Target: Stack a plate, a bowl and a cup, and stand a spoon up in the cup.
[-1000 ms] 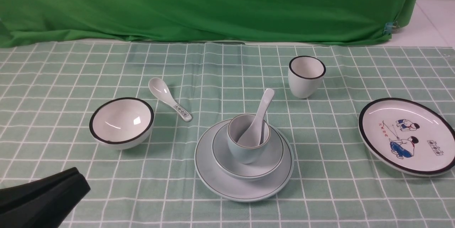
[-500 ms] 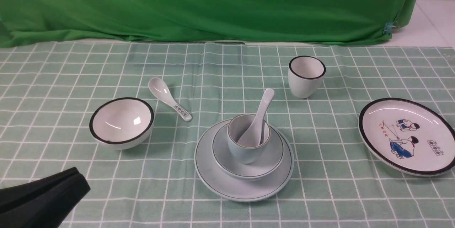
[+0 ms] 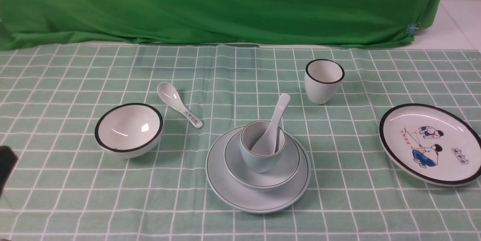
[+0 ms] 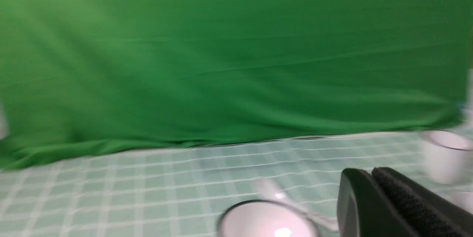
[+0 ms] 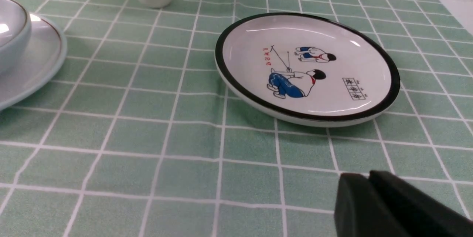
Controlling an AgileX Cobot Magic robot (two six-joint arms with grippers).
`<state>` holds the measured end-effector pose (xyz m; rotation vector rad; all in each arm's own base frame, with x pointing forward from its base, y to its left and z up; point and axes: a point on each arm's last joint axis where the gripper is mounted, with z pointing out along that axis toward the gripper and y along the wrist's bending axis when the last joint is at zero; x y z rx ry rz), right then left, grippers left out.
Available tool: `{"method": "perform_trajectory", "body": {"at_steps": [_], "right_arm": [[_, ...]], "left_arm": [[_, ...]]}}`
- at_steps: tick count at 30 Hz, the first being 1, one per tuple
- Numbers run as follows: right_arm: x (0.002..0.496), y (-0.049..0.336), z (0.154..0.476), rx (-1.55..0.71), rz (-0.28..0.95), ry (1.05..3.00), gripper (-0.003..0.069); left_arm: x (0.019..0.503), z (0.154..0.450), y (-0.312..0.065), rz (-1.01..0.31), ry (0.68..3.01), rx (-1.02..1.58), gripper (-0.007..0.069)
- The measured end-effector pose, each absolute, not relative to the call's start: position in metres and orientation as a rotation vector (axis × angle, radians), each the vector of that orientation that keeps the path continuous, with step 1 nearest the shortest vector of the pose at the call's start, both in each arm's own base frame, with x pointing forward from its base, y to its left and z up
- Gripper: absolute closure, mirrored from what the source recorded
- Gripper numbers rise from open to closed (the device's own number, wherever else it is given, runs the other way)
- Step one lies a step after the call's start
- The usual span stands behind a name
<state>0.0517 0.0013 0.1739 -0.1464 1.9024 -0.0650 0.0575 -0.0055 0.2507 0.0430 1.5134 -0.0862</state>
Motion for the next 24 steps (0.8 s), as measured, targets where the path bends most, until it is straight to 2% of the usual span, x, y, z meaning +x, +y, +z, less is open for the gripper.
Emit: {"method": "perform_trajectory", "body": {"at_steps": [5, 10, 24], "right_arm": [[0.052, 0.001, 0.174, -0.145, -0.064, 1.902, 0.0552], [0.052, 0.001, 0.174, -0.145, -0.064, 1.901, 0.0532], [0.052, 0.001, 0.174, -0.144, -0.063, 1.901, 0.0505]], "left_arm": [[0.056, 0.217, 0.002, 0.001, 1.549, -0.095, 0.0613], [0.056, 0.190, 0.000, -0.040, 1.727, -0.122, 0.0613], [0.055, 0.186, -0.001, -0.052, 1.761, -0.122, 0.0608]]}}
